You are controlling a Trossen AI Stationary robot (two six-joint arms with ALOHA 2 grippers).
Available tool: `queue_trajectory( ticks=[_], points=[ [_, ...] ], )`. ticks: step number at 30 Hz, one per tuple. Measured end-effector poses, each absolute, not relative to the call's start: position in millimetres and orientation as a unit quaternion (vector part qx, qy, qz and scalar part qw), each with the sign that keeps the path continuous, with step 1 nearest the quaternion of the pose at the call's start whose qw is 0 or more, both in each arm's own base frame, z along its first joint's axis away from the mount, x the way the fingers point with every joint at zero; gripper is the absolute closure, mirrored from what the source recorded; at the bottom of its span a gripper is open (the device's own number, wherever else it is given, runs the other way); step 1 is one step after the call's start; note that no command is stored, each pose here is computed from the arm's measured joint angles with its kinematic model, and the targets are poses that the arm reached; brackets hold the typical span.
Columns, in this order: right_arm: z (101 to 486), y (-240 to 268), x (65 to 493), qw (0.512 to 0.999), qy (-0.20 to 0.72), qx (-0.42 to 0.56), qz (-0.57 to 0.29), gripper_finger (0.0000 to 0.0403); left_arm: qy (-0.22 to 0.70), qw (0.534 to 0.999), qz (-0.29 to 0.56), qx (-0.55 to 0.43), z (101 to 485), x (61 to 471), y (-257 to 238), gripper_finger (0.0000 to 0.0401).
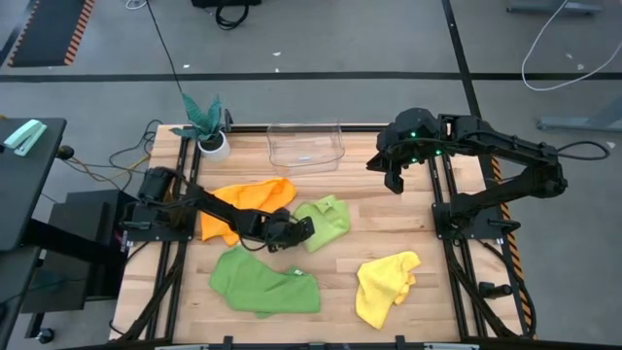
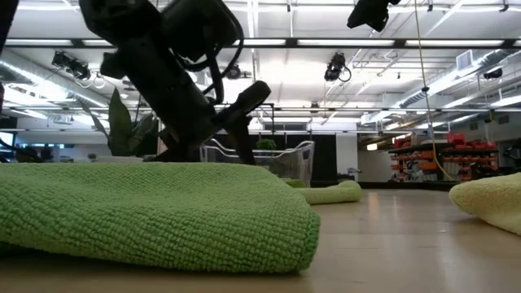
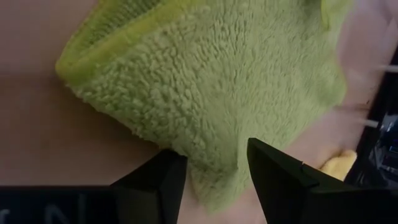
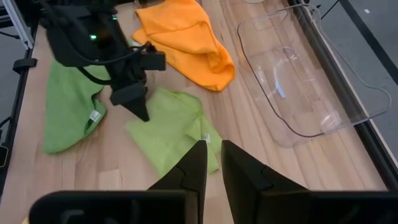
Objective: Fold microfiber towels
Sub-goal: Fold the light green microfiber cloth
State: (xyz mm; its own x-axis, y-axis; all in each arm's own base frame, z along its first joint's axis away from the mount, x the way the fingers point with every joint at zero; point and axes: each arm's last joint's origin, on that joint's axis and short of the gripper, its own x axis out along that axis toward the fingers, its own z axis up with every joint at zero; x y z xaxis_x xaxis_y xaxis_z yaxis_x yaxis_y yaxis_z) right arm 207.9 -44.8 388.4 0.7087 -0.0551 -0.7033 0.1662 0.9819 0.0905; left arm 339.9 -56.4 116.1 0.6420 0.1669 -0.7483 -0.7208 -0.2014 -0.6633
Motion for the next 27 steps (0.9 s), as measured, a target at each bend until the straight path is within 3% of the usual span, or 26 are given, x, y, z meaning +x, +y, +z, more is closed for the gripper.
queue_trajectory(
  ticks=[18,27],
  points=[
    [389.3,-45.1,208.9,0.923,0.370,0.082,-0.064,0.0347,0.176,0.630,0.351,-0.670,94.5,357.7,-26.8,0.0236],
    [390.0,-45.2,209.6,0.924,0.365,0.097,-0.070,0.0347,0.144,0.652,0.371,-0.646,95.1,359.5,-7.0,0.0297]
  ],
)
